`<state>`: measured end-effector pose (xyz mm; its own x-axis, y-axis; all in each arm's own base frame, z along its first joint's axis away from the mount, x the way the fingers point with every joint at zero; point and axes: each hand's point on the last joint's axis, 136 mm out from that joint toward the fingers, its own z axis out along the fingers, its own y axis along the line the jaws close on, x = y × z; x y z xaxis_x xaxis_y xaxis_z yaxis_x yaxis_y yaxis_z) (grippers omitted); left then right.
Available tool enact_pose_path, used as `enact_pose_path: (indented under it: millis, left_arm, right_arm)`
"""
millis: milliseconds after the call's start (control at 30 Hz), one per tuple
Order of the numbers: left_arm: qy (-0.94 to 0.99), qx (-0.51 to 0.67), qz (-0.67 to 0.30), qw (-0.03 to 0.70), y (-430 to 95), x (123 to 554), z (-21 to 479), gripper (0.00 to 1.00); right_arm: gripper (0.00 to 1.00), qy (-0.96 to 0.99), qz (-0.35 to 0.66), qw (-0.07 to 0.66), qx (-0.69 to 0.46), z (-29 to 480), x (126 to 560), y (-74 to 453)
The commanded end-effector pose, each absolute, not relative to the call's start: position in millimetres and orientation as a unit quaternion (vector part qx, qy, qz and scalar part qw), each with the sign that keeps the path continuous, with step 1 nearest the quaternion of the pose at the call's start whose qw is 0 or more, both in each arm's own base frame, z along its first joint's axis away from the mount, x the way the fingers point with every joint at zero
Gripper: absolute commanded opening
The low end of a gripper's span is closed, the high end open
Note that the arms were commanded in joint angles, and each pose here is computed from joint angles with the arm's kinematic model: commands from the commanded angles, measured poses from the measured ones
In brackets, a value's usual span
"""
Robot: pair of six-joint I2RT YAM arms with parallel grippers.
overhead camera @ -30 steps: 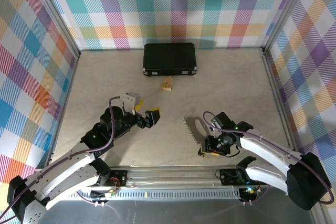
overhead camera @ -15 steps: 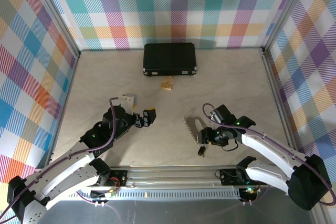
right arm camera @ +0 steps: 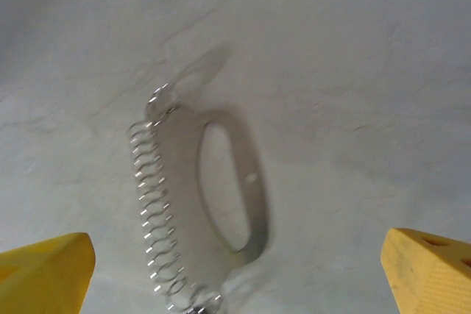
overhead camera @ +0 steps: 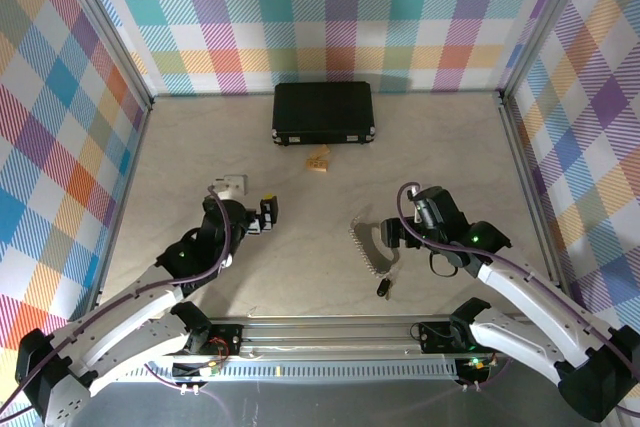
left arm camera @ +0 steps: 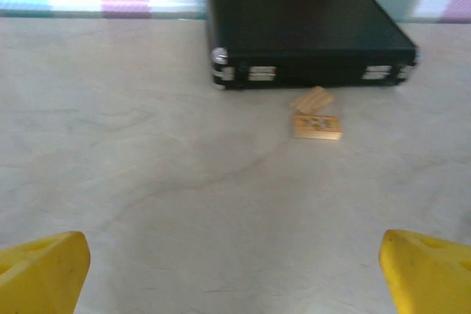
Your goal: Put the keys on the keyring
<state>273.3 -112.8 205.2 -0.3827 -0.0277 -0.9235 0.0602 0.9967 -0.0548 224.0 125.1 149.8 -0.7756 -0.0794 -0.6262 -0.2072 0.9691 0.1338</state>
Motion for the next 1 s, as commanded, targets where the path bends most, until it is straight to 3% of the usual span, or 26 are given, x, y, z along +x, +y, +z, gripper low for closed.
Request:
enact_pose_path:
  millis: [0,100,300,533,967]
  left_arm:
    - [0.805,-0.006,0.069,0.589,-74,277,215,1.0]
    - [0.791,-0.025,0.133,0.597,-51,279,217,1.0]
    - [0.768,-0.076,0.165,0.614,-27,296,193,1.0]
    - [0.781,-0.091,0.198,0.585,-12,324,156,1.0]
    - [0.765,-0.086,0.172,0.615,-2,368,127,1.0]
  right_arm:
    - [0.99,0.909,0.024,0.412,-0.053,179,251,97]
    - [0.99,0.879,-0.041,0.475,0.007,191,265,63]
    - [0.99,0.818,-0.11,0.559,0.081,204,279,18]
    - [0.99,0.813,-0.116,0.566,0.07,182,301,3]
    - [0.99,0.81,-0.074,0.577,0.074,142,350,-12]
